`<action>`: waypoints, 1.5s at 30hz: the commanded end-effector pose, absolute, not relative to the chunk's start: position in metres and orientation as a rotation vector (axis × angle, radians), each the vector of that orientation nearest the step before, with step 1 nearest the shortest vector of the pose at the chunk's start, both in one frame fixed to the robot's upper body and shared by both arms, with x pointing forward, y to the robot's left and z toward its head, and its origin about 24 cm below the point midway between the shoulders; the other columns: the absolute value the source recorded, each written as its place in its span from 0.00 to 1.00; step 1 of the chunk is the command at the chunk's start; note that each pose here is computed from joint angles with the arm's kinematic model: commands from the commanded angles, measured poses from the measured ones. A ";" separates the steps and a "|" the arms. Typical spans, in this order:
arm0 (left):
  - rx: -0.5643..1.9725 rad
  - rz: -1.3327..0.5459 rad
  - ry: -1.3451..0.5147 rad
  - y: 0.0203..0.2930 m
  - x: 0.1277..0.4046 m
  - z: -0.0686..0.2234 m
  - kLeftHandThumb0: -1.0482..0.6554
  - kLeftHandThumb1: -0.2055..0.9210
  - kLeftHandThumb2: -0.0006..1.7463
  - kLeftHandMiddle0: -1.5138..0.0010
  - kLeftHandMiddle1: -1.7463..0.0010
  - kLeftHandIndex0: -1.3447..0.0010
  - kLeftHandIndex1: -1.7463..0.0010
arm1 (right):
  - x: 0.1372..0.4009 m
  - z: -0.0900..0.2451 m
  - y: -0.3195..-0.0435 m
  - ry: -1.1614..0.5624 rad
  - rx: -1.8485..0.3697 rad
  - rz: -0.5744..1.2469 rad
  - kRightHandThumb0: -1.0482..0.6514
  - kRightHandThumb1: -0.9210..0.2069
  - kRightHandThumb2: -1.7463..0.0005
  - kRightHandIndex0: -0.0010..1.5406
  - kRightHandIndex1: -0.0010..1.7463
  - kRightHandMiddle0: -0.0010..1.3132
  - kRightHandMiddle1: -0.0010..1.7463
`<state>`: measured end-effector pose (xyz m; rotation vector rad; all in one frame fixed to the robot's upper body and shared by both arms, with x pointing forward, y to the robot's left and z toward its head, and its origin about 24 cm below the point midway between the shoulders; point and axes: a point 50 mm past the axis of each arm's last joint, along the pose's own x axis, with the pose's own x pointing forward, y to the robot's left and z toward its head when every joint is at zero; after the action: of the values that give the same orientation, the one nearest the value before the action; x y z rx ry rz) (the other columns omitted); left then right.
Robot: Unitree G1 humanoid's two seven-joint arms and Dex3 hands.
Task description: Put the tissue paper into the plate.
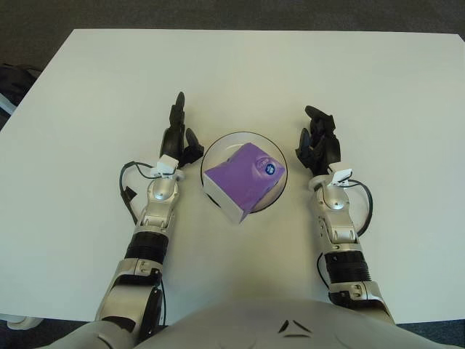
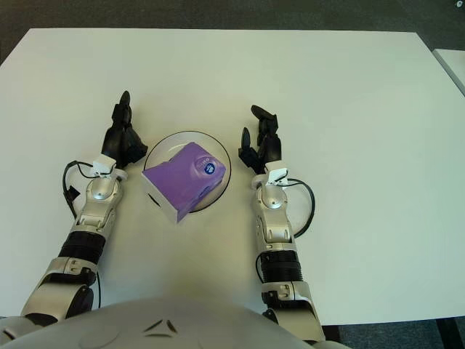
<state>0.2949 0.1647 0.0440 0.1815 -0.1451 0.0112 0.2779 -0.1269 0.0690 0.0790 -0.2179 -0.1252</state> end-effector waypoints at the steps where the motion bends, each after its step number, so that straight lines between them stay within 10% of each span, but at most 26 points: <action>1: 0.194 0.011 -0.007 0.169 0.280 0.014 0.10 1.00 0.69 0.99 1.00 1.00 0.92 | 0.272 0.047 -0.131 -0.110 0.078 -0.147 0.26 0.00 0.62 0.23 0.05 0.00 0.51; 45: 0.188 0.007 -0.027 0.167 0.278 0.019 0.09 1.00 0.69 0.99 1.00 1.00 0.91 | 0.273 0.037 -0.133 -0.104 0.092 -0.147 0.27 0.00 0.64 0.24 0.06 0.00 0.53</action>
<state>0.2925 0.1640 0.0474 0.1813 -0.1595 0.0076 0.2822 -0.1277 0.0645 0.0809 -0.2368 -0.1221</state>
